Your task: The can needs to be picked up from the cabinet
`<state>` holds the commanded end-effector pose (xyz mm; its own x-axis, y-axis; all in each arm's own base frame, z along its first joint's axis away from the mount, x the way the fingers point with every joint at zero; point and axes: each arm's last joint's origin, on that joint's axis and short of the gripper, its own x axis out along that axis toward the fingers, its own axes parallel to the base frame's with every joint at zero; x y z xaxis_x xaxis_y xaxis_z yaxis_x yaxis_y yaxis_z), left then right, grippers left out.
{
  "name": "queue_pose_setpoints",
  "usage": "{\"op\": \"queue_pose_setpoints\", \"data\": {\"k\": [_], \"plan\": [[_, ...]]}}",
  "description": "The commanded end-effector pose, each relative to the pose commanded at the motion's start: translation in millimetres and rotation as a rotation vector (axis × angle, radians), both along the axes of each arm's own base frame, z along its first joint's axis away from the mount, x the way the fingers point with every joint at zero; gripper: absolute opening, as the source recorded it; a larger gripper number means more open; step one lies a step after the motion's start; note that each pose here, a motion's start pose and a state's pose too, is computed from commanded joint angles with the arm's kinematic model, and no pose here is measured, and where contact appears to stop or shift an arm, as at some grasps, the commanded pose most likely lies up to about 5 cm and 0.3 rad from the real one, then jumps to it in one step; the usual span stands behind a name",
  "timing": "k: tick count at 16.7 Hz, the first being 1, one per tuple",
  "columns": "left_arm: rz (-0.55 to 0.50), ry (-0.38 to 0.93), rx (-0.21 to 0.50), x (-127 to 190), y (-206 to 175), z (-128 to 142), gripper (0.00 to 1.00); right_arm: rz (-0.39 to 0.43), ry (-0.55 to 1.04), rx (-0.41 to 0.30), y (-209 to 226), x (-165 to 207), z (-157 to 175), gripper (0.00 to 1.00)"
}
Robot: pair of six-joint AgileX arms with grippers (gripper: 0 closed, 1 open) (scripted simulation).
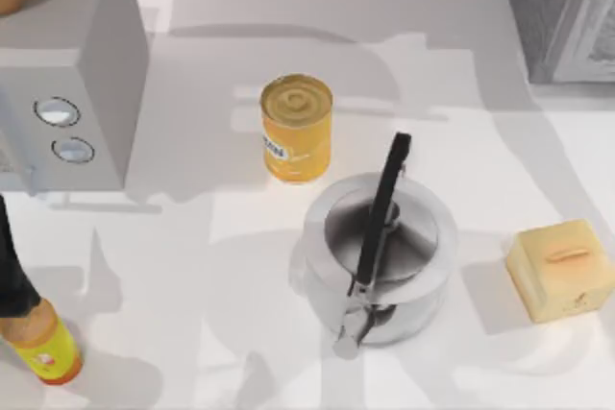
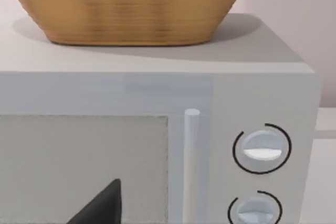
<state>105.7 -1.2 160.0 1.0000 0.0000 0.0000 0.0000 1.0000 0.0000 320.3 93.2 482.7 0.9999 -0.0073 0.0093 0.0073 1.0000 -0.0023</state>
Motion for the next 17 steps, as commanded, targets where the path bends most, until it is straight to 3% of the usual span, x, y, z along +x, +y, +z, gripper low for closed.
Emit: {"op": "queue_pose_setpoints", "data": {"k": [1, 14, 17], "plan": [[0.000, 0.000, 0.000, 0.0, 0.0, 0.0, 1.00, 0.000, 0.000, 0.000, 0.0, 0.0, 0.0, 1.00], [0.000, 0.000, 0.000, 0.0, 0.0, 0.0, 1.00, 0.000, 0.000, 0.000, 0.0, 0.0, 0.0, 0.02], [0.000, 0.000, 0.000, 0.0, 0.0, 0.0, 1.00, 0.000, 0.000, 0.000, 0.0, 0.0, 0.0, 0.00]]}}
